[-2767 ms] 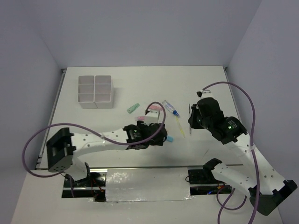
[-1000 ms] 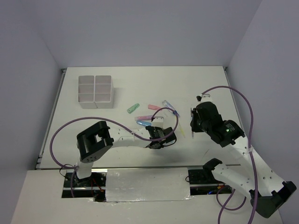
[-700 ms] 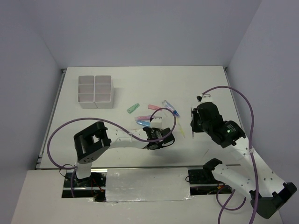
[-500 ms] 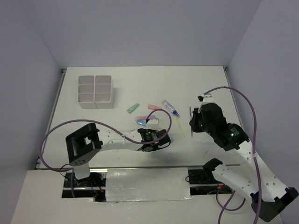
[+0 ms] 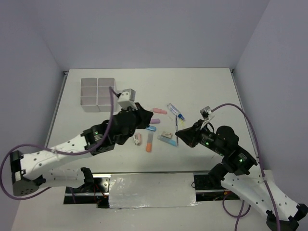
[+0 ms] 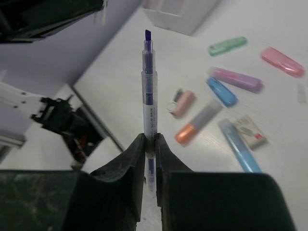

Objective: Sort the stationery into containers
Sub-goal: Close the pen cap on the pen.

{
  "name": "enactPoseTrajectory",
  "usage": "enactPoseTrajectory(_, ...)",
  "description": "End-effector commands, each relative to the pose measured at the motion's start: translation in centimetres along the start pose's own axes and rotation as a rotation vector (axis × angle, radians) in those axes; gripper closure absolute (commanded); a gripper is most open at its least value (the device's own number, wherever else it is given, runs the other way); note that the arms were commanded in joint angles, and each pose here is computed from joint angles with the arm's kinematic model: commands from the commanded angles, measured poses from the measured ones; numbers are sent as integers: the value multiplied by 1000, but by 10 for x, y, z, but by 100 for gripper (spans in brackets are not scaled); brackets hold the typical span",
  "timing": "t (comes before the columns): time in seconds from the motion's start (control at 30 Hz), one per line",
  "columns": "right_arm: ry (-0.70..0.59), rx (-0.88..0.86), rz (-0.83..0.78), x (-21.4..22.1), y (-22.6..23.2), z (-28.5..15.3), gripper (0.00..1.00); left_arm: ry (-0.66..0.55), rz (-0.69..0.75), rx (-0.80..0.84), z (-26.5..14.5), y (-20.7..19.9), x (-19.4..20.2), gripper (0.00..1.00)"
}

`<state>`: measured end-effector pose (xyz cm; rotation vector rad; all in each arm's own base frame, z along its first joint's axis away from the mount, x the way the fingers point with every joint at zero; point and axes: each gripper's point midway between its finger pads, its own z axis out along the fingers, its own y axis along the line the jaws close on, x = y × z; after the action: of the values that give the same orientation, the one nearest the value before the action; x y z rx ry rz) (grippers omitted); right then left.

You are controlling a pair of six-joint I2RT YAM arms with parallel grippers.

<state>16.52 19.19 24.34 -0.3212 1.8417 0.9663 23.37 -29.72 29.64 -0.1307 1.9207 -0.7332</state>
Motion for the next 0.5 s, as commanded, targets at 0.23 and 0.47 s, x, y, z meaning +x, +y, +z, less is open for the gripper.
enactPoseTrajectory(0.23, -188, -328, 121, -27, 92, 12, 100, -310, -52, 375, -57, -37, -82, 100)
enactPoseTrajectory(0.47, -127, -324, 48, -21, 127, 32, 100, -342, -20, 503, -71, -56, -87, 100)
